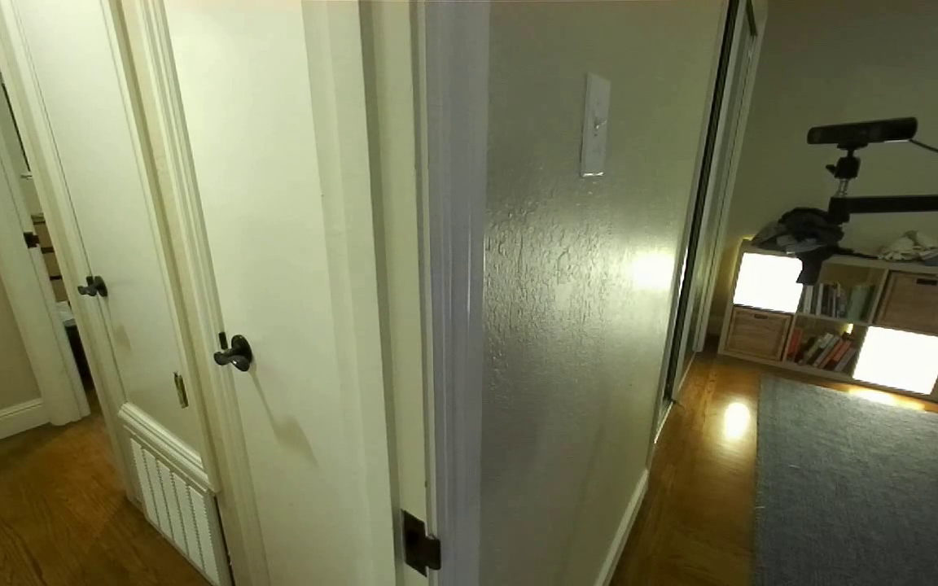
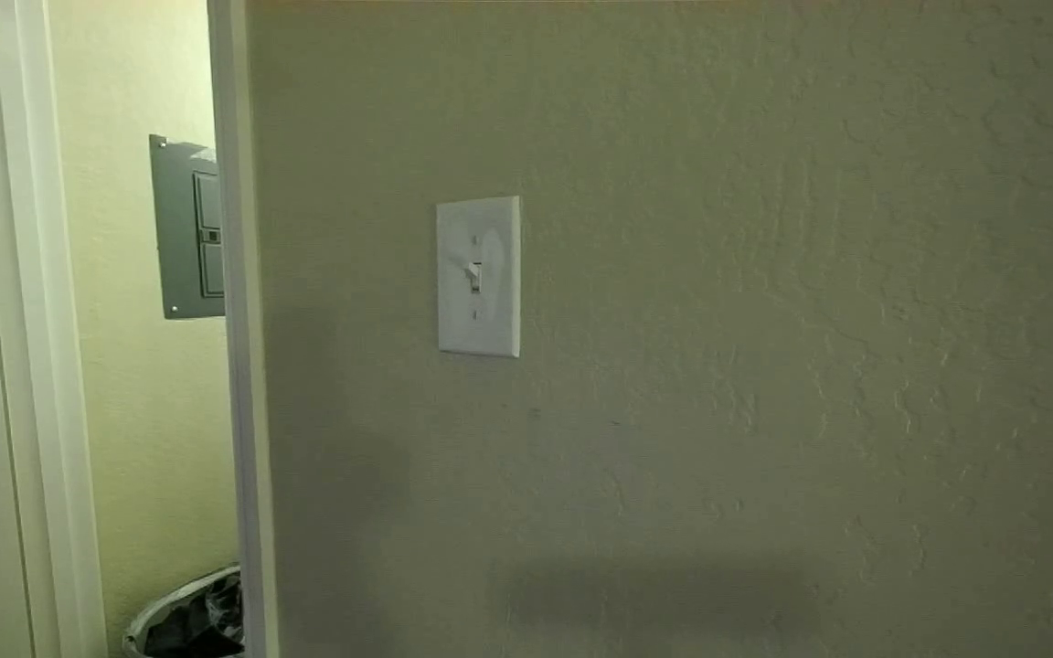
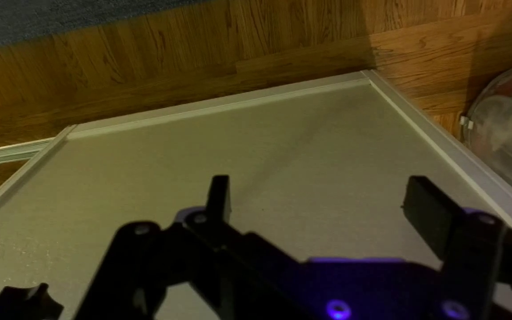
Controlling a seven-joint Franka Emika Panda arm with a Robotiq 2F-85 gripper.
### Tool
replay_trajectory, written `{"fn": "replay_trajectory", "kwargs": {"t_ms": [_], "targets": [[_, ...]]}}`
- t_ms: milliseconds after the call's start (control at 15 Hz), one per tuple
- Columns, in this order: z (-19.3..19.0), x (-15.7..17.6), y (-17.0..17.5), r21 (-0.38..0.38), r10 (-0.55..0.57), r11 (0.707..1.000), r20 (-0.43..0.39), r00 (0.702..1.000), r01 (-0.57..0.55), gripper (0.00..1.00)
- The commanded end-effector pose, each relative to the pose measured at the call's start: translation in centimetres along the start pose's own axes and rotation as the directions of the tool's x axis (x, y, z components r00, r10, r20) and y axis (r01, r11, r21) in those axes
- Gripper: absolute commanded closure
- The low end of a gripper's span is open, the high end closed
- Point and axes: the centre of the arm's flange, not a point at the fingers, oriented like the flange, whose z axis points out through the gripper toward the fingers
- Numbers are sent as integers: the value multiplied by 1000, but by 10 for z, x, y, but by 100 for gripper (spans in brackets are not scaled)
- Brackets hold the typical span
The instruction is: Flip the switch on the wall
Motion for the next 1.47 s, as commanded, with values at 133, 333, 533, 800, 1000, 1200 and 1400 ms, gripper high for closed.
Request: {"fn": "replay_trajectory", "kwargs": {"t_ms": [133, 333, 533, 800, 1000, 1200, 1400], "targets": [[14, 28, -36, 85, -128, 988, -23, 992, 129, 0], [21, 44, -64, 109, -199, 974, -25, 980, 201, 0], [24, 60, -81, 73, -234, 969, -60, 970, 238, 0], [20, 83, -83, -19, -227, 974, -165, 960, 227, 0], [17, 79, -83, -18, -234, 972, -166, 958, 234, 0], [16, 85, -82, -27, -234, 972, -175, 956, 233, 0], [15, 85, -82, -27, -235, 972, -176, 956, 234, 0]]}}
